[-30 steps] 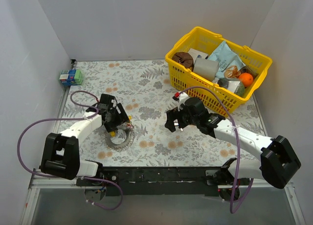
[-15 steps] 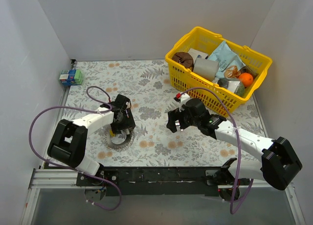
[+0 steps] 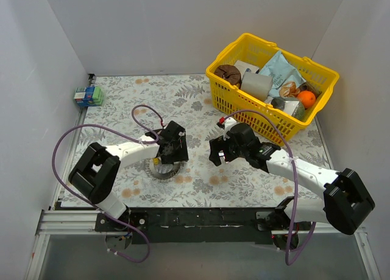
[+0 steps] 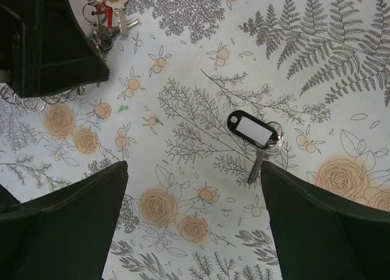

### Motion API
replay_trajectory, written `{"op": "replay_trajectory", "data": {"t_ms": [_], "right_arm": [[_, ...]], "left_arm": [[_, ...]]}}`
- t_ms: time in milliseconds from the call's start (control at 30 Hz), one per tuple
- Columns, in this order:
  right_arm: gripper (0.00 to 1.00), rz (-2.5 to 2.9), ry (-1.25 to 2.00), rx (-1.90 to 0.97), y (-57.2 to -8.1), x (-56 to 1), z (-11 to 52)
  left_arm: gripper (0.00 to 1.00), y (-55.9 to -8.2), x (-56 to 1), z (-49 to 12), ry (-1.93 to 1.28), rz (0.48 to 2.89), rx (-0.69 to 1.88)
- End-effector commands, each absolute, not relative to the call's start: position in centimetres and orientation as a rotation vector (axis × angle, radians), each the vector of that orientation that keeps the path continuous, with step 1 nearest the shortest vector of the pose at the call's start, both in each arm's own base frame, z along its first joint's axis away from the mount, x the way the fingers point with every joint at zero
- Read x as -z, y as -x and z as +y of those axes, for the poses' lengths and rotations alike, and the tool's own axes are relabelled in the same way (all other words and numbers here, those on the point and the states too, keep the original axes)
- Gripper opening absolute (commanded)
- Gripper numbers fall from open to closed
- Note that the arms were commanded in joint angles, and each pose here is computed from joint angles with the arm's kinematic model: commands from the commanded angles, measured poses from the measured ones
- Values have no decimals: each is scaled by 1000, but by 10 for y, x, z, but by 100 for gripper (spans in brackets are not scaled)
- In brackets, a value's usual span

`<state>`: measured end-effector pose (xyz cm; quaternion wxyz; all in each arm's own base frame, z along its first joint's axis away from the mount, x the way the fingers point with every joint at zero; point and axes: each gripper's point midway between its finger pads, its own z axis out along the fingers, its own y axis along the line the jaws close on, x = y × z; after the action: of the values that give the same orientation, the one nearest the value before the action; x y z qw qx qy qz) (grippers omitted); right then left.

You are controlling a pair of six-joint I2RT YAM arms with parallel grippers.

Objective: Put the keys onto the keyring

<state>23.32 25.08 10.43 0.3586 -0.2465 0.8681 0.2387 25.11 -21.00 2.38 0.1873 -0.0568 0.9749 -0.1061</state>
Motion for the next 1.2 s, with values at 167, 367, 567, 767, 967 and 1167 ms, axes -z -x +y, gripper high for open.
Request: {"op": "replay_trajectory", "data": {"t_ms": [167, 367, 567, 767, 967, 1167], "right_arm": [[98, 2231, 607, -565, -242, -112, 249], [97, 2223, 628, -563, -243, -117, 249], [97, 2208, 658, -617, -238, -118, 257], [98, 2208, 695, -659, -229, -111, 270], [98, 2221, 733, -684, -221, -104, 282], [98, 2236, 748, -736, -209, -97, 297]], "left_arm": [[66, -236, -39, -252, 117, 2728, 570], [80, -270, -97, -238, 131, 2530, 476], [85, -294, -140, -208, 170, 2405, 389], [87, -304, -124, -151, 330, 2441, 328], [88, -299, -97, -108, 514, 2473, 354], [88, -295, -63, -105, 547, 2546, 307]]}}
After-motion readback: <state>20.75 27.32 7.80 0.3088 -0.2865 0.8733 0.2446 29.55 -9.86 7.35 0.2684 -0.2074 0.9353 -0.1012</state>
